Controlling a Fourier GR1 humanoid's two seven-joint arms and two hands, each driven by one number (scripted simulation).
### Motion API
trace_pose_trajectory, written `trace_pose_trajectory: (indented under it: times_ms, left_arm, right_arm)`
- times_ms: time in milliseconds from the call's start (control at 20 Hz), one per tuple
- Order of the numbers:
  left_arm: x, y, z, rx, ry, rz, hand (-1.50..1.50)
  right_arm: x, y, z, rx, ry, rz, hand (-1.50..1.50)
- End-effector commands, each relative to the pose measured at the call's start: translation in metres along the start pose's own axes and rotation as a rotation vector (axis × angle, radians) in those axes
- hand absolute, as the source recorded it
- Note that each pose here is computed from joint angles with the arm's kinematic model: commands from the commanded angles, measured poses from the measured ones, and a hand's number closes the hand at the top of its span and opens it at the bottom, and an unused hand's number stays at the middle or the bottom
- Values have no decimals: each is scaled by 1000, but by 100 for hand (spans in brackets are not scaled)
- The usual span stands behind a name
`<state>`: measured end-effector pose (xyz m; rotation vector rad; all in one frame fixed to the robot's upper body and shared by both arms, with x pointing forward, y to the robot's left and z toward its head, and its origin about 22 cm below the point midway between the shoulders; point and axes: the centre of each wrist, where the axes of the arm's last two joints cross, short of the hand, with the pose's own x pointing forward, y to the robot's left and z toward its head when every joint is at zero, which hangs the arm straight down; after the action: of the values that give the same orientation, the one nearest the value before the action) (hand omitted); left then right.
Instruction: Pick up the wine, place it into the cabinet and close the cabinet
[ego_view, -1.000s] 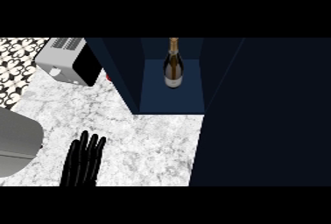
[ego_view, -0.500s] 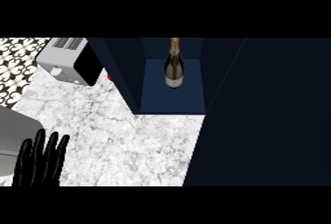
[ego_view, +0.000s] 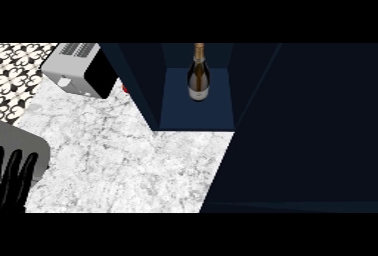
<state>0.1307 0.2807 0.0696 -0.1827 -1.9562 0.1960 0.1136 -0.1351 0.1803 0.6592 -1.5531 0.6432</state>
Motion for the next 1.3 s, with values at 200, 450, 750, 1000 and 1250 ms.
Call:
trace_pose_trajectory:
  times_ms: [200, 450, 750, 1000, 1250]
  left_arm:
    - [23, 31, -14, -19, -21, -33, -150]
    - [12, 38, -5, -34, 26, -28, -150]
    - [25, 39, -17, -18, 15, 3, -150]
    - [24, 42, -18, -49, 22, 48, -150]
    - [26, 39, -37, -46, 19, 45, -150]
  right_arm:
    - [10, 39, -8, 71, -84, -14, 150]
    - [13, 53, -12, 31, -122, -4, 150]
    - [5, 64, -38, -1, -138, 69, 150]
    - [14, 58, -54, -69, -165, 87, 150]
    - [20, 54, -74, -55, -144, 78, 150]
